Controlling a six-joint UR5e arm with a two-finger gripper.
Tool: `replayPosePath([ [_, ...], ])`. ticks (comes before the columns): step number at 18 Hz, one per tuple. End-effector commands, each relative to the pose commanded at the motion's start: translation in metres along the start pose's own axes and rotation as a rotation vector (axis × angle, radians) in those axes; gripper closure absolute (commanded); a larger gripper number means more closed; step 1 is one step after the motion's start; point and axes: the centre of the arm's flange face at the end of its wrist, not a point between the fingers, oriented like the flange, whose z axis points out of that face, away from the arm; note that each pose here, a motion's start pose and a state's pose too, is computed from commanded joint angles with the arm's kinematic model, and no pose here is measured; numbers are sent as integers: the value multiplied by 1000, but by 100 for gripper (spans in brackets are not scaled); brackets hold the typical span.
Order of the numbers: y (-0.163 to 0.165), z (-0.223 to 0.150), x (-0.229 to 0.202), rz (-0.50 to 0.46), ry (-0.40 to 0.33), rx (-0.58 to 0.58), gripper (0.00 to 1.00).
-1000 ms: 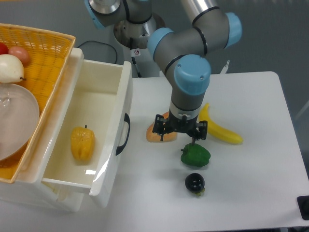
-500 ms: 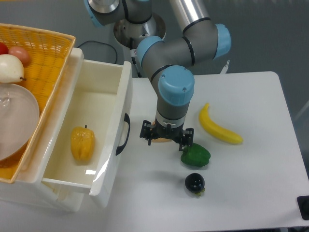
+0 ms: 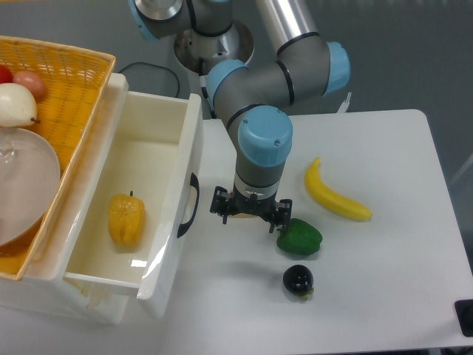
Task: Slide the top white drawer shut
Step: 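Lower the gripper against the drawer front beside its black handle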
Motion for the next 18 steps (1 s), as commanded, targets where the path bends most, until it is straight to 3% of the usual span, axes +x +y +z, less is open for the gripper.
replayPosePath([
  [18, -6, 6, 16, 28, 8, -9, 0],
])
